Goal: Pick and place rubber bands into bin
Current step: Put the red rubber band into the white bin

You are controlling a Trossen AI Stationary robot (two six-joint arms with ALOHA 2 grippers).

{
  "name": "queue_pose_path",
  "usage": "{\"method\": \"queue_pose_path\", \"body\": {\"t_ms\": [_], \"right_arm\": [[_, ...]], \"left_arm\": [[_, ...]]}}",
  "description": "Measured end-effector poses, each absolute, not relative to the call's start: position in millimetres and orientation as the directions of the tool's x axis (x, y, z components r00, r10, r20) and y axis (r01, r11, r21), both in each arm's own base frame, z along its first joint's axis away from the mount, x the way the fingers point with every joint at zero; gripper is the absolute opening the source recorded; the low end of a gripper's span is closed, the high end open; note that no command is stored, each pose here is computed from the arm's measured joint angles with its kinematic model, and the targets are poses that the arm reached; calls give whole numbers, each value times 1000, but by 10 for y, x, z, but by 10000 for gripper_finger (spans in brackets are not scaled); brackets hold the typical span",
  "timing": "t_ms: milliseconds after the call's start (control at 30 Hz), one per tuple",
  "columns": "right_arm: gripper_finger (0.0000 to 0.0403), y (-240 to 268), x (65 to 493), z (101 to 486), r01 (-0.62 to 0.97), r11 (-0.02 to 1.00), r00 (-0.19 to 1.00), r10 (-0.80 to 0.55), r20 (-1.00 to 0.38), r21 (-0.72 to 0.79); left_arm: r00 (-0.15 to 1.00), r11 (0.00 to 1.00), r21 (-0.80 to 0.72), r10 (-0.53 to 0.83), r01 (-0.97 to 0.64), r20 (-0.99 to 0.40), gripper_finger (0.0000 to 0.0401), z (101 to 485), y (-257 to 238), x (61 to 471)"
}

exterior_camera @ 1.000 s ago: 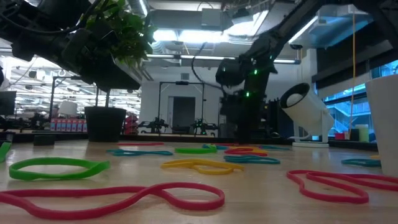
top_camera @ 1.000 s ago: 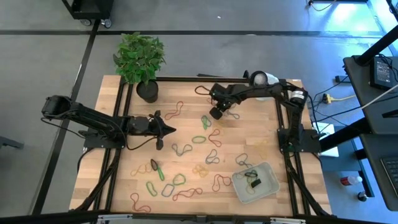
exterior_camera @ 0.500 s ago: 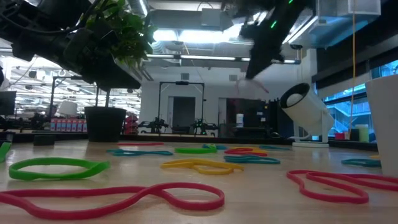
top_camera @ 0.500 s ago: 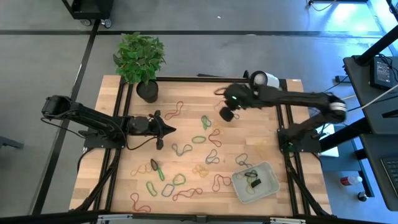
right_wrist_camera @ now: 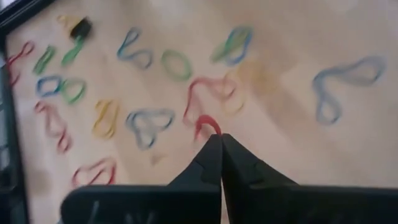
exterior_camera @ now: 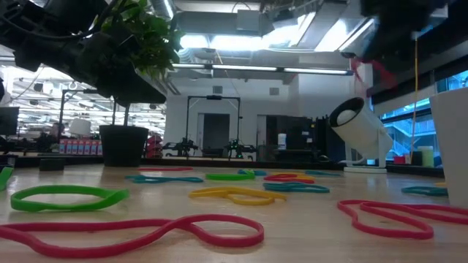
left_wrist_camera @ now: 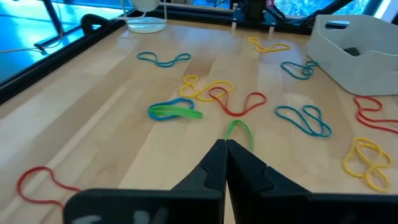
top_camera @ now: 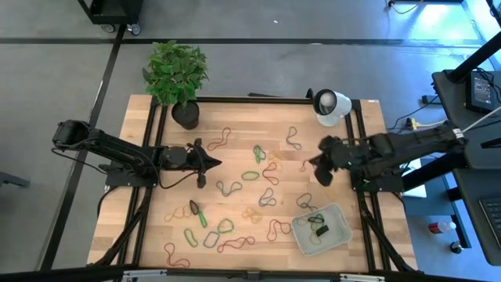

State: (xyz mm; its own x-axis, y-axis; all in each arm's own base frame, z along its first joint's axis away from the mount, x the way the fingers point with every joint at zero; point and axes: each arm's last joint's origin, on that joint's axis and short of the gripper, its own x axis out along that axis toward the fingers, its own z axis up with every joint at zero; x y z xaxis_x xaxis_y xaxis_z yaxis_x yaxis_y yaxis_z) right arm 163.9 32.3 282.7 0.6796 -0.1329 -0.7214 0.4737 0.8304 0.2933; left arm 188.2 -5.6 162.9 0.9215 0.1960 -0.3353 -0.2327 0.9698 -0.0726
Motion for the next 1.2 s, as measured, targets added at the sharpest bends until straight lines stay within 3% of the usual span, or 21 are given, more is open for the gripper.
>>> {"method": "queue_pose_path", "body": {"t_ms": [567, 933, 1200], "right_arm": [[0, 1104, 1466, 2370, 382, 779, 679, 129, -723, 497], [0, 1544, 1373, 2123, 525, 661, 581, 183, -793, 537], [0, 1875, 1395, 2250, 582, 620, 527, 206, -825, 527]], "left_arm": [[920, 967, -76, 205, -243, -334, 5, 1629, -54, 1881], [920, 967, -76, 205, -243, -335, 5, 1629, -54, 1881], [920, 967, -77, 205, -243, -335, 2, 1629, -54, 1881]]}}
